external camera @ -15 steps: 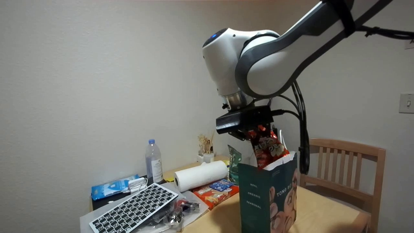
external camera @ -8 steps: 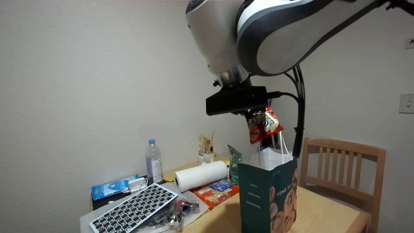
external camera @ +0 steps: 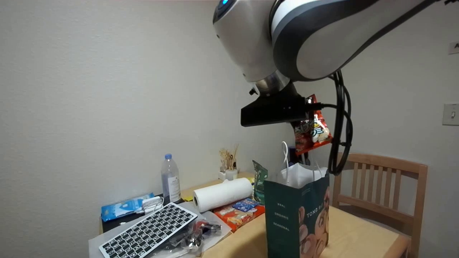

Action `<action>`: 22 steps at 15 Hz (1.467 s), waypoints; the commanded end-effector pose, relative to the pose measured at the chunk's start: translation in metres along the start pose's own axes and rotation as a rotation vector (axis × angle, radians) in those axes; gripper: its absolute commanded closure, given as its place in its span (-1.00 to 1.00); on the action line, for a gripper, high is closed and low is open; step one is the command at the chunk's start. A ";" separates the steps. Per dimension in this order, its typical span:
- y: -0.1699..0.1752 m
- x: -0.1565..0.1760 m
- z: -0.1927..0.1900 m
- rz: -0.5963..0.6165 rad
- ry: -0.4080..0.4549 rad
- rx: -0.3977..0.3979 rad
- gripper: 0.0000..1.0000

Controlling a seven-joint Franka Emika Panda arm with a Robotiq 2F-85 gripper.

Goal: Put the red wrapper in the bag

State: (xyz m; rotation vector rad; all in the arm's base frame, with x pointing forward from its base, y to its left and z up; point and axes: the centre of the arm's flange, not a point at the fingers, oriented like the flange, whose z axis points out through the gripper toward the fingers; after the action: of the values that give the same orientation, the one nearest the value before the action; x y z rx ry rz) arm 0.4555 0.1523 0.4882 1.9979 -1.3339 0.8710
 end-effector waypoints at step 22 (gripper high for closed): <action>-0.077 -0.048 0.088 -0.033 -0.251 0.036 0.91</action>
State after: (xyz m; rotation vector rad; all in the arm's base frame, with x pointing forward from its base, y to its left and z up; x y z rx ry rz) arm 0.5307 0.1386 0.3880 2.2081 -1.4246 0.6473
